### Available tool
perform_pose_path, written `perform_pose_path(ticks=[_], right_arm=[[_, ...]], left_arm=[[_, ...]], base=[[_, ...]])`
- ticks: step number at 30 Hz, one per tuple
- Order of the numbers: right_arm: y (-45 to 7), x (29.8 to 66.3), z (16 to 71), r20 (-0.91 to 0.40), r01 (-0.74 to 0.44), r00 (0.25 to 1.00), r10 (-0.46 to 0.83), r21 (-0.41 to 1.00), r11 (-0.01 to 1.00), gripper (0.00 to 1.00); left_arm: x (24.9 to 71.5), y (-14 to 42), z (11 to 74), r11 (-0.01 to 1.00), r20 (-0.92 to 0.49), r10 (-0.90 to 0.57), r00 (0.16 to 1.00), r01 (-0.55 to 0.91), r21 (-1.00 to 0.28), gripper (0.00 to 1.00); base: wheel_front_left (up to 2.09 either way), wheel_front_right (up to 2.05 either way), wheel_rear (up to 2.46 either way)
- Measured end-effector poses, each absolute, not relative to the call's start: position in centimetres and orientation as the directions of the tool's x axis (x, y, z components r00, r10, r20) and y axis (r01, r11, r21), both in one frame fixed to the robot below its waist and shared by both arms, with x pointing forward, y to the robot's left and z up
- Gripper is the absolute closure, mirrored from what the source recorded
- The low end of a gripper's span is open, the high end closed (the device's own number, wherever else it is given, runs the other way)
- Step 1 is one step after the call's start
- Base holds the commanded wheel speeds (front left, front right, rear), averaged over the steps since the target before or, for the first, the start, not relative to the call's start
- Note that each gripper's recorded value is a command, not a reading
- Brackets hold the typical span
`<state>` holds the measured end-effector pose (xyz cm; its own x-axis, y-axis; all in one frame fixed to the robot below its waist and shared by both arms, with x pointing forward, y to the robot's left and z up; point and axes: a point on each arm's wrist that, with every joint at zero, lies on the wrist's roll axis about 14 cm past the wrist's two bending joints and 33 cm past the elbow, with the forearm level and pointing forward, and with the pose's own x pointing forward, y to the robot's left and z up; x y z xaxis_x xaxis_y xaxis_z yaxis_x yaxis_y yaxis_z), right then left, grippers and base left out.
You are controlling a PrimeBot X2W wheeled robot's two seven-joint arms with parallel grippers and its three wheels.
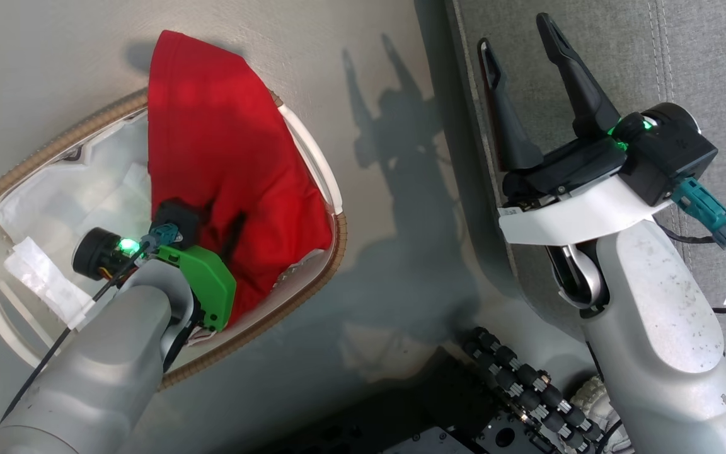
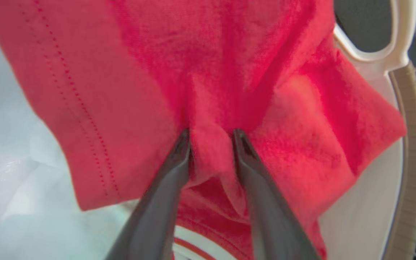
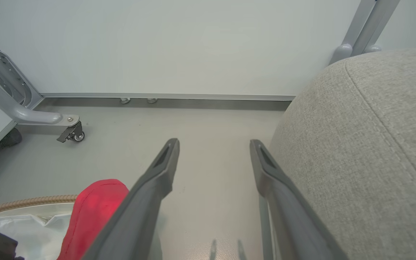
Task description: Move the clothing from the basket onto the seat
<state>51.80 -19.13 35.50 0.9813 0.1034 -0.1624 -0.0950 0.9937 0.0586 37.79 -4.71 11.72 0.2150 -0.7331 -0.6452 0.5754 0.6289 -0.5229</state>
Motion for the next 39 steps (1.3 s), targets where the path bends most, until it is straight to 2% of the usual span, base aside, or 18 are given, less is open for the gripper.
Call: perform_pose_path(ticks=[12, 22, 39], right_arm=[[-19.3, 52.1, 38.1, -0.115, -0.096, 0.988, 0.101, 0.052, 0.994, 0.00], [-18.6, 50.5, 41.1, -0.088, -0.108, 0.990, 0.111, 0.039, 0.993, 0.00], [-17.5, 44.3, 45.6, -0.050, -0.101, 0.993, 0.104, 0.061, 0.993, 0.00]], left_arm=[[36.8, -5.2, 13.8, 0.622, -0.644, -0.740, 0.195, 0.561, -0.545, 1.00], [36.6, -5.2, 19.2, 0.665, -0.597, -0.740, 0.310, 0.473, -0.578, 1.00], [38.1, -4.0, 32.4, 0.711, -0.390, -0.692, 0.608, 0.478, -0.516, 1.00]], base=[[0.00, 0.00, 0.00], [0.00, 0.00, 0.00], [0.00, 0.00, 0.00]])
